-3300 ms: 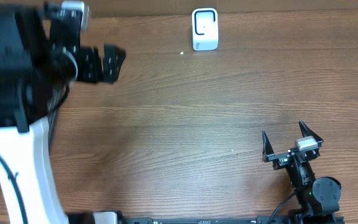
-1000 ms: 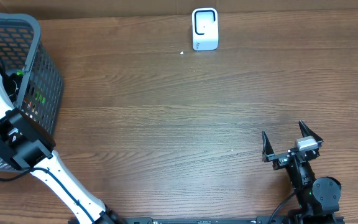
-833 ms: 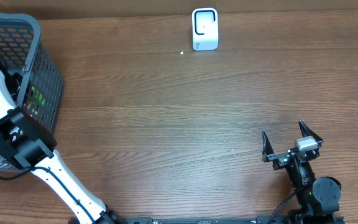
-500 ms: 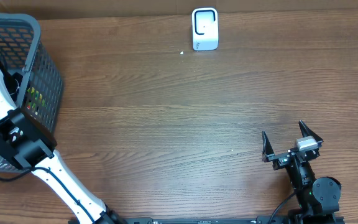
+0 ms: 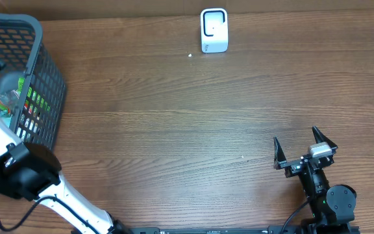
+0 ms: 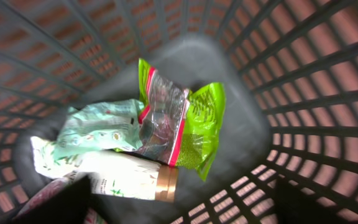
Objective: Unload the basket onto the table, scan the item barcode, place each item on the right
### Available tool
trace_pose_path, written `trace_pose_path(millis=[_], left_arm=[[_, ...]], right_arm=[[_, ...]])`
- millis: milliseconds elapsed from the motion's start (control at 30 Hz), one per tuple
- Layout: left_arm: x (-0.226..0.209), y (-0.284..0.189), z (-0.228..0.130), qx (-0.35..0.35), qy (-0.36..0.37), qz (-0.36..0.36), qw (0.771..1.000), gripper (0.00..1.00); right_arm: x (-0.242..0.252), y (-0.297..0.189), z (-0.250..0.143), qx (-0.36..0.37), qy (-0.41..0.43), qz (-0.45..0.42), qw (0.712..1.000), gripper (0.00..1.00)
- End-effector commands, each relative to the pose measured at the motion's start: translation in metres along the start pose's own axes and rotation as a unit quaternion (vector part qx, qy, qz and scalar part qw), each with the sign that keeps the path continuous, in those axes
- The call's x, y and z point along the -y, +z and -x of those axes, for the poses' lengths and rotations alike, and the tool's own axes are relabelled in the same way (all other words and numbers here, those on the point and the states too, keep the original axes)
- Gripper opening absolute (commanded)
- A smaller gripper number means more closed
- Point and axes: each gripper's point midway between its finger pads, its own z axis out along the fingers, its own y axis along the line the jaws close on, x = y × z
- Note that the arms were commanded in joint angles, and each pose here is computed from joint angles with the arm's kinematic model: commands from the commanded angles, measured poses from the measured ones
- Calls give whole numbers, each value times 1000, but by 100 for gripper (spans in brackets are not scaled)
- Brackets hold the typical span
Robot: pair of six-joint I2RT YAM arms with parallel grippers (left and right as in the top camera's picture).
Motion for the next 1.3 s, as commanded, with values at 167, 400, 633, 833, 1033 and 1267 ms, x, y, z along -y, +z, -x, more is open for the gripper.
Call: trace_pose_path(millis=[167,400,633,833,1033,1267], left_arm=[[-23,115,-30,-88,19,73,993,100],[-22,177,-44,-110,30,83,990,100],[-23,216,-73,-154,42,92,983,100],[-23,243,-116,-219,60,105,968,100],[-22,243,-132,-250,62,102,961,4],[2,199,-96,-221,43,22,974,4]], right_arm=[[0,0,-2,1,0,-1,1000,100],[0,0,-2,1,0,-1,1000,100],[0,0,-2,1,0,-1,1000,100],[0,0,-2,1,0,-1,1000,100],[0,0,-2,1,0,-1,1000,100],[0,0,-2,1,0,-1,1000,100]])
